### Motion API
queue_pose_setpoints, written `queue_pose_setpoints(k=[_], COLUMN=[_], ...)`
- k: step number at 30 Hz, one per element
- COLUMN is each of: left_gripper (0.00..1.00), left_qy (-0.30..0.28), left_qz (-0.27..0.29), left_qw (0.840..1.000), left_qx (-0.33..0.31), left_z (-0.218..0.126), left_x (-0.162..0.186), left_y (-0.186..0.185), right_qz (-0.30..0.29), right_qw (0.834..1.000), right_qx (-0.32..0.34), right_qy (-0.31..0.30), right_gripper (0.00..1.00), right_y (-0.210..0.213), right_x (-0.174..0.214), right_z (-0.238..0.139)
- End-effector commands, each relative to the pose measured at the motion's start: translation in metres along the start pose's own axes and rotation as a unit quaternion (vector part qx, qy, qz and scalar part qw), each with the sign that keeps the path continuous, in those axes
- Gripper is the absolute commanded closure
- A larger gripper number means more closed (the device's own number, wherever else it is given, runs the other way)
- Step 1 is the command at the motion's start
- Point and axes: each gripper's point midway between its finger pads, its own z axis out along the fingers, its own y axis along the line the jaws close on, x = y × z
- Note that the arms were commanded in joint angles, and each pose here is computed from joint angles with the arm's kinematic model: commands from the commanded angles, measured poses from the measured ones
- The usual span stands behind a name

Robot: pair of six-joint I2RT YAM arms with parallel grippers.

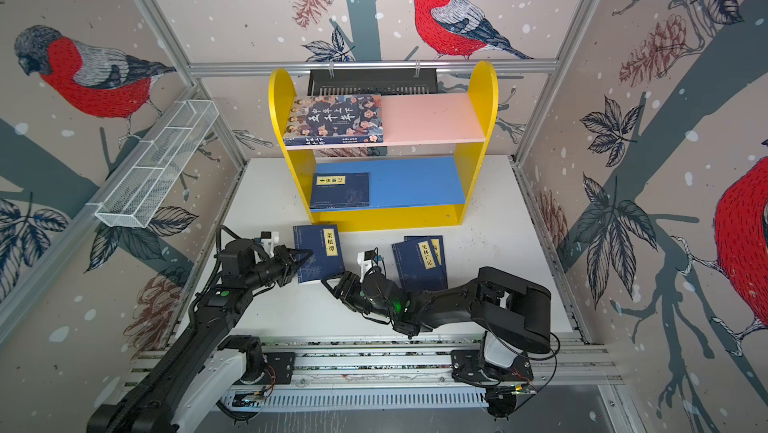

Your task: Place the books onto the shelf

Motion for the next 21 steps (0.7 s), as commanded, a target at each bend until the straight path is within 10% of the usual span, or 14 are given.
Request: queue_pose_setpoints(k=[1, 21], left_gripper=[1.00, 1.00], left_qy=[-0.001, 0.002], left_qz=[0.013, -0.005], left_qw=[1.000, 1.000], left_qx=[0.028, 0.025], left_z=[-0.001, -0.002], left_x=[-0.003, 0.000], left_y=[-0.016, -0.014], right_qz=[0.025, 0.056], right_qw=[0.998, 0.994], right_qx=[-0.051, -0.079], right_qy=[-0.026, -0.056], right_gripper=[0.35, 0.44], right_y=[0.023, 0.019], right_x=[-0.009, -0.027], right_z=[0.002, 0.018])
